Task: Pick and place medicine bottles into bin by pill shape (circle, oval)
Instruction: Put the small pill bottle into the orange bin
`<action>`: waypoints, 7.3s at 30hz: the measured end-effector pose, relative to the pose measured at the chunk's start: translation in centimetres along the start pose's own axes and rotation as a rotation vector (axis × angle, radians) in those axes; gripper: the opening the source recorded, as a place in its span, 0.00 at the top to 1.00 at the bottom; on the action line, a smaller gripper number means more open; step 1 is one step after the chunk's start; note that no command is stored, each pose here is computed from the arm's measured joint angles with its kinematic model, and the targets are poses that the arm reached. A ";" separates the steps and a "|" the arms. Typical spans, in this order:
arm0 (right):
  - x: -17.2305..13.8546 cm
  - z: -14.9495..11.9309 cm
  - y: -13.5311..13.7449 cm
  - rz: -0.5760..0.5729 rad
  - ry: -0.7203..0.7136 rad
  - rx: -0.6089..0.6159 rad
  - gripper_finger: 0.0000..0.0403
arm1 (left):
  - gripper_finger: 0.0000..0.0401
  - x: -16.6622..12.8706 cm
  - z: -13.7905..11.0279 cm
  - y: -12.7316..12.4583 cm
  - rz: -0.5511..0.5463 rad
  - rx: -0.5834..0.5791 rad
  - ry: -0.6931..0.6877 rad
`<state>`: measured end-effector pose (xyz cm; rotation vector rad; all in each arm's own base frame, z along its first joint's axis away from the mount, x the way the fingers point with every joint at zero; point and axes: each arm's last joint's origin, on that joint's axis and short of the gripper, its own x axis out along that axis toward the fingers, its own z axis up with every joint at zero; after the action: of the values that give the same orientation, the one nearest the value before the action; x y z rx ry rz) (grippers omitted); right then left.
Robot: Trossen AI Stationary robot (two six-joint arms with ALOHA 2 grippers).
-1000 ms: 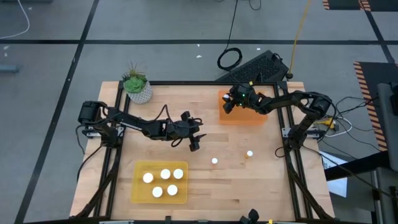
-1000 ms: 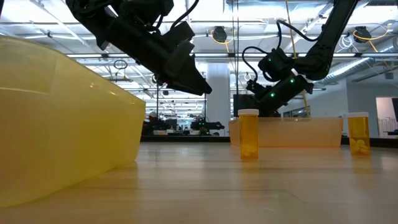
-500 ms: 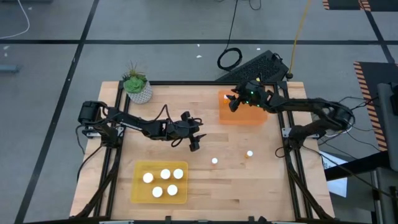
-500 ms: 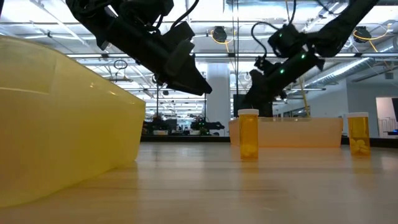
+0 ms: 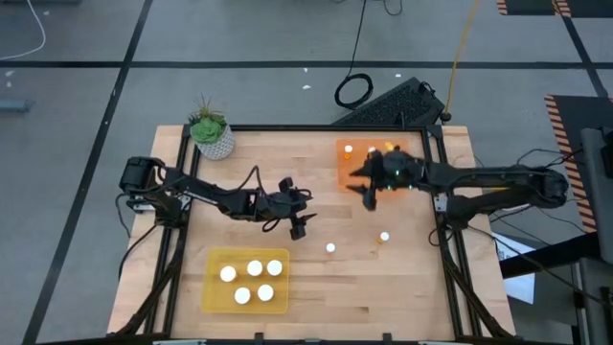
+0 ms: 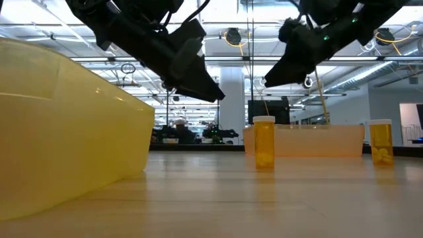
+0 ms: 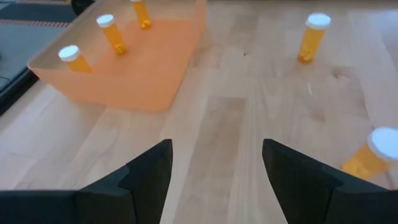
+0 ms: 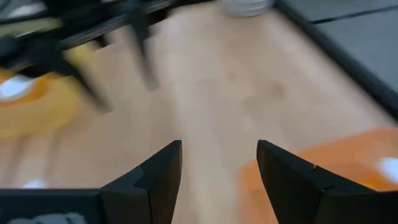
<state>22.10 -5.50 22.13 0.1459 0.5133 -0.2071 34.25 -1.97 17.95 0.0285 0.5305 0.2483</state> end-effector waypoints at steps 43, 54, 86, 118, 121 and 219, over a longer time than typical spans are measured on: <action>7.3 -6.2 12.0 0.437 0.091 -0.234 0.40 | 0.38 -0.1 -0.8 0.0 0.032 -0.021 0.076; 8.7 -7.3 12.1 0.458 0.092 -0.236 0.40 | 0.38 -0.1 -0.7 0.0 0.030 -0.022 0.070; 8.3 -6.0 11.0 0.475 0.070 -0.218 0.70 | 0.38 -0.1 -0.8 -0.1 0.028 -0.027 0.070; 1.1 -0.1 0.1 0.070 -0.002 -0.203 0.70 | 0.38 -0.1 -0.8 -0.1 0.028 -0.021 0.070; 1.1 0.0 -1.2 0.020 -0.004 -0.190 0.70 | 0.38 -0.1 -0.8 -0.1 0.028 -0.021 0.070; -3.2 -3.8 -2.1 0.005 0.030 0.150 0.50 | 0.38 -0.1 -0.5 -0.1 0.025 -0.034 0.045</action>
<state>17.06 -6.33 20.26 0.2969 0.5276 -0.2394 33.94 -2.13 17.55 -0.0038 0.5704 0.2833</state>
